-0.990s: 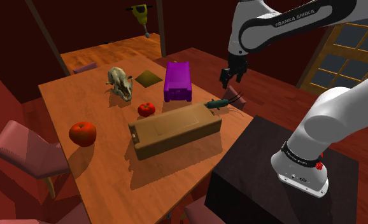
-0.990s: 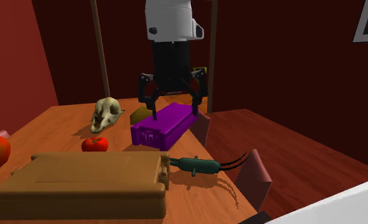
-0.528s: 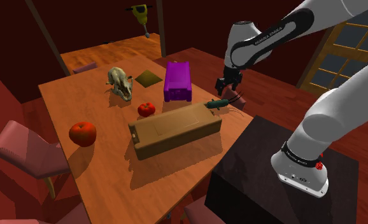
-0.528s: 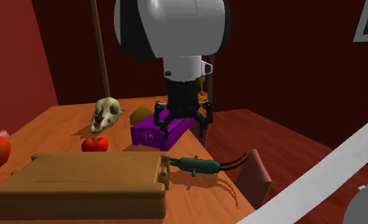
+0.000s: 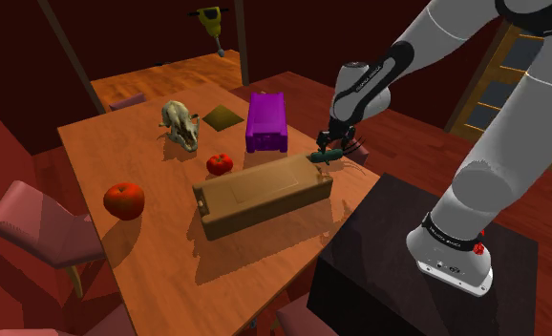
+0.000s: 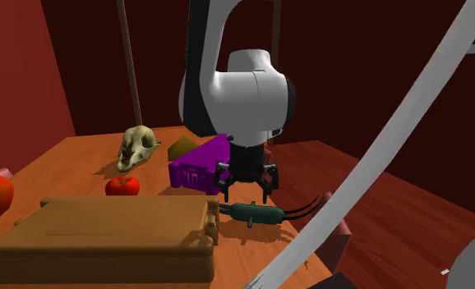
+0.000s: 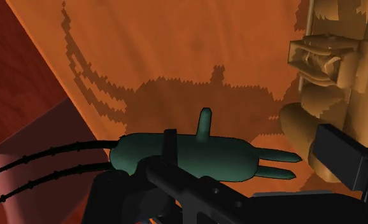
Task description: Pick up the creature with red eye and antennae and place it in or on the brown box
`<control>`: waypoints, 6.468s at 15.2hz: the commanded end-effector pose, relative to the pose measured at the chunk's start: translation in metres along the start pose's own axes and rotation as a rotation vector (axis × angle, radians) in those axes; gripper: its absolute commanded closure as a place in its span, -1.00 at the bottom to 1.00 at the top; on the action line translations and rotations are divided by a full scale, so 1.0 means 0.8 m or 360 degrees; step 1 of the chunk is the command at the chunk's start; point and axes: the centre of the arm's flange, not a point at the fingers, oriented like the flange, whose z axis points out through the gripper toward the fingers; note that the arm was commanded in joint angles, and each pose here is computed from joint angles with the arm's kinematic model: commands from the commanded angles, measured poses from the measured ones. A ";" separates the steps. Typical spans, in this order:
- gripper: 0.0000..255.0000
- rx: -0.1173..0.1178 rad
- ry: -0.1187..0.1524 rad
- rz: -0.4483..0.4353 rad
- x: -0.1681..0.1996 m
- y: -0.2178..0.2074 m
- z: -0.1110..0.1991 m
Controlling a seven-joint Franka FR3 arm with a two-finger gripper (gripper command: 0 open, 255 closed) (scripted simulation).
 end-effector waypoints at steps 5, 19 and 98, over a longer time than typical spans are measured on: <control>-1.00 0.0023 0.0028 0.0142 0.039 0.022 0.077; -1.00 0.0023 0.0028 0.0142 0.040 0.021 0.127; 1.00 0.0023 0.0028 0.0142 -0.106 -0.436 -0.026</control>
